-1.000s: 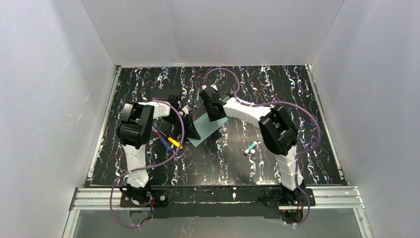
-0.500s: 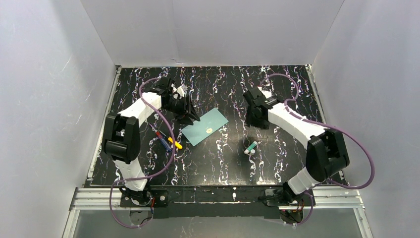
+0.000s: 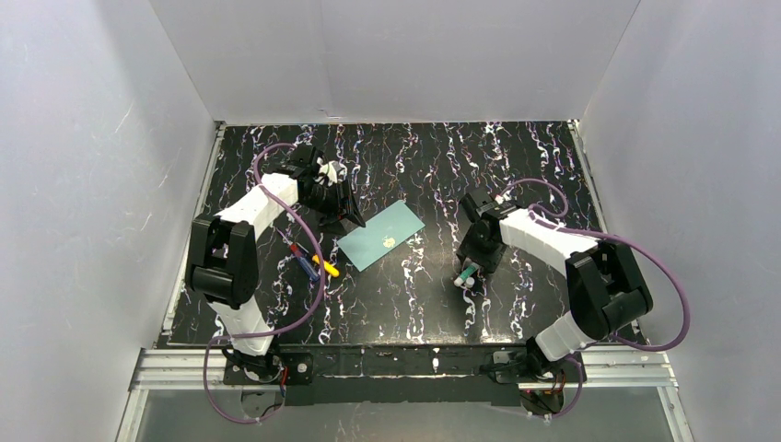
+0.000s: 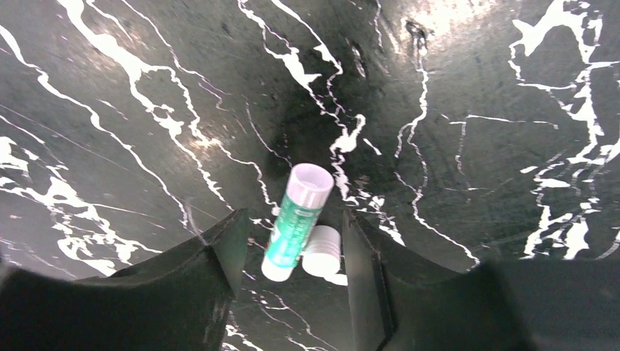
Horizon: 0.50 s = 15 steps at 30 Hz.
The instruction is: Place the letter into the envelope and seal it
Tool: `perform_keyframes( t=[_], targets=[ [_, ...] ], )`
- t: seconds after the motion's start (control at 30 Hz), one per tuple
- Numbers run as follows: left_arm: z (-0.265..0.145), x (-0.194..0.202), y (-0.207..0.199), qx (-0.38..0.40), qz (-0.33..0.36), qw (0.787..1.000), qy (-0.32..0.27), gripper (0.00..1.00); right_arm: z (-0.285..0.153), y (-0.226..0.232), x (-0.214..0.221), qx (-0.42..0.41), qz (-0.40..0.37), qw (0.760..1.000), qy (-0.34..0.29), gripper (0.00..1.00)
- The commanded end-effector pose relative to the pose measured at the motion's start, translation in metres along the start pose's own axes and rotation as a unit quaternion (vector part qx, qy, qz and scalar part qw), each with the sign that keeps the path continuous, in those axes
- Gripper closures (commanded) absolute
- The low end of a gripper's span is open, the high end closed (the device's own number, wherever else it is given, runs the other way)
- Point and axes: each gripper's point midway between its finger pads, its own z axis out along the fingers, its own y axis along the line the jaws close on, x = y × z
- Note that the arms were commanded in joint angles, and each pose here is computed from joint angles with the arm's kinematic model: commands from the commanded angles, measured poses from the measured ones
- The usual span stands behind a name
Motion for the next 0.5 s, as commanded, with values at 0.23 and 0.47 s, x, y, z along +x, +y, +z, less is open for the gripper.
perform_keyframes(
  t=[0.23,0.47],
  targets=[
    [-0.014,0.005,-0.001,-0.005,0.004,1.000,-0.012,0.41,0.021,0.011,-0.010,0.011,0.055,0.998,-0.007,0.51],
    [-0.019,0.002,-0.004,-0.006,0.008,1.000,-0.022,0.39,0.022,0.022,-0.020,-0.004,0.023,1.000,-0.018,0.76]
  ],
)
